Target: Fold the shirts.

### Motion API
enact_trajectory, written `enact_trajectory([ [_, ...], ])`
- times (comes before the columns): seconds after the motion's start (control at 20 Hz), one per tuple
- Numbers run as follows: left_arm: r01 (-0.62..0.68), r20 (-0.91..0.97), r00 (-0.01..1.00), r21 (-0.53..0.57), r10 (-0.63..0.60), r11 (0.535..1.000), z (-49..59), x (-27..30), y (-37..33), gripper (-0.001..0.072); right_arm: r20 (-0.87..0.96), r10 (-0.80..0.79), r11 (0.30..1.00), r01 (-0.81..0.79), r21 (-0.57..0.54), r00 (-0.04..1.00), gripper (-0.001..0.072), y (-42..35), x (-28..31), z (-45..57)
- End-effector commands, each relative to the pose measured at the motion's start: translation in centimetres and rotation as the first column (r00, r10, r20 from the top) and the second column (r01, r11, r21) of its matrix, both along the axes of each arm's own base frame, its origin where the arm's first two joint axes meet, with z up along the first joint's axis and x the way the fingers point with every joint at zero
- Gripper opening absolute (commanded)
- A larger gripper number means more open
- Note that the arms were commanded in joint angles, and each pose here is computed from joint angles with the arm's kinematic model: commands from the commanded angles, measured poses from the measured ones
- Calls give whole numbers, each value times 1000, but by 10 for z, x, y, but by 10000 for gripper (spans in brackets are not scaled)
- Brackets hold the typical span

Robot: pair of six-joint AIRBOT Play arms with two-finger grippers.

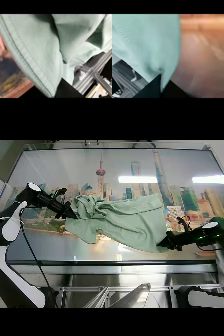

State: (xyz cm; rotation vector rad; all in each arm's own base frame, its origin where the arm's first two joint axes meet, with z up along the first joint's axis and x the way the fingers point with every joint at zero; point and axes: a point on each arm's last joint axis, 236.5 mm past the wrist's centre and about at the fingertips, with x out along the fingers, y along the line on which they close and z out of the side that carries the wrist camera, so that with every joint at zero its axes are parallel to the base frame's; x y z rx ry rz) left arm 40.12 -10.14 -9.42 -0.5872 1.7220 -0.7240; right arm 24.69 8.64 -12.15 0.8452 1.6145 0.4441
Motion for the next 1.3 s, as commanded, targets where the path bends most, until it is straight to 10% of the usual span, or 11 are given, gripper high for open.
enact_trajectory([
  [0.0, 28, -17, 999, -34, -28, 999, 21, -10, 1, 20, 122, 18, 990, -35, 134, 992, 17, 24, 22, 44],
  [0.25, 41, 218, 976, -272, 20, 961, 174, -15, -11, 21, 561, -59, 976, -70, 207, 826, 16, 5, 81, 236],
  [0.45, 257, 610, 776, -538, 160, 803, 371, -64, -39, 22, 883, -220, 972, 14, 236, 415, 16, -25, 75, 417],
  [0.65, 495, 808, 483, -570, 338, 656, 512, -161, -41, 22, 957, -290, 955, 73, 288, 16, 16, -26, 29, 535],
  [0.75, 531, 856, 322, -518, 405, 671, 549, -200, -30, 22, 958, -256, 952, 137, 273, -129, 16, -23, 8, 567],
  [1.0, 260, 915, -10, -388, 404, 884, 569, -208, 11, 22, 956, -186, 961, 159, 225, -229, 16, -7, -12, 596],
  [1.25, 103, 925, 87, -378, 370, 920, 537, -151, 47, 22, 988, -148, 962, 228, 153, -36, 16, -28, 30, 543],
])
